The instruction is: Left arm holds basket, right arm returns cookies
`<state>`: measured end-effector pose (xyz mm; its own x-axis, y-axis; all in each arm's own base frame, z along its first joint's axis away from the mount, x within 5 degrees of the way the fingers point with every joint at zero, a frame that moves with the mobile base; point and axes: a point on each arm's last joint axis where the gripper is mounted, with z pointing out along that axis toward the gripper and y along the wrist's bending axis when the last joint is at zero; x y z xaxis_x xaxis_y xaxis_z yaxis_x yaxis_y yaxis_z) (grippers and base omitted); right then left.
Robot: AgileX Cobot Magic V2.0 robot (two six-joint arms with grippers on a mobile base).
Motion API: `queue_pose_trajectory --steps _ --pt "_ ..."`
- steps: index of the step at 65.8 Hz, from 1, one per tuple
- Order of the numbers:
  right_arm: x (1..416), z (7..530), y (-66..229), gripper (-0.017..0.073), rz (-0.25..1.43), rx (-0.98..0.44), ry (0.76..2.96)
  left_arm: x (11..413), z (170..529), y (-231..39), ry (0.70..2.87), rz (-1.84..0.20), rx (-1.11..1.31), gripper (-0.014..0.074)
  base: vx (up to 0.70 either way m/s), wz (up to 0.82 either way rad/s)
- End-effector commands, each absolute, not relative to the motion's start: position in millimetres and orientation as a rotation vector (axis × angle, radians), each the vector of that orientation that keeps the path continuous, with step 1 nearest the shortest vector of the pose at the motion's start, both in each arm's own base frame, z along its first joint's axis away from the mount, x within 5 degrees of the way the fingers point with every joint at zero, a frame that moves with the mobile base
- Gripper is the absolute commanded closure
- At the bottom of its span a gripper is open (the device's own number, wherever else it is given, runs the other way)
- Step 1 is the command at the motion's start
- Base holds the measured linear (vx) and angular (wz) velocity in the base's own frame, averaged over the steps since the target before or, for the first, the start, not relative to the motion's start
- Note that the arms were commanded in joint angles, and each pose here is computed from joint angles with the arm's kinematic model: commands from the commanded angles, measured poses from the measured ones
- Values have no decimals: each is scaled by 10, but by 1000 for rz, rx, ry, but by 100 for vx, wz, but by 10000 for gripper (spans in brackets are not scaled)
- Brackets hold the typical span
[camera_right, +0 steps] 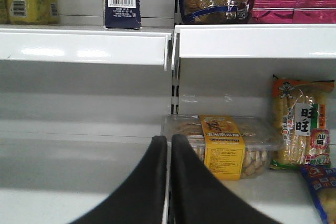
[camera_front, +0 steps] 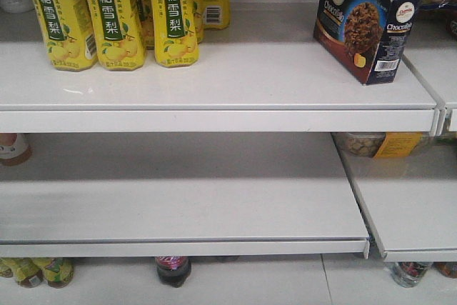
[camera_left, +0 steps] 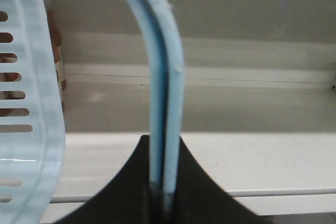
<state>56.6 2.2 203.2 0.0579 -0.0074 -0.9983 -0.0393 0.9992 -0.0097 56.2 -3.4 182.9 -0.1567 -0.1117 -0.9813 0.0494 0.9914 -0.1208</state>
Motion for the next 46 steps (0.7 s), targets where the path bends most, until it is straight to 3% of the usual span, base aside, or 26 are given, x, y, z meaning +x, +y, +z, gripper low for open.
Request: queue_pose_trajectory --steps 1,46 --pt "556 2053 30 570 24 -48 1436 545 2042 -41 1565 -143 -16 596 0 0" --pt "556 2053 30 570 24 -48 1436 545 2042 -41 1565 -143 -16 596 0 0"
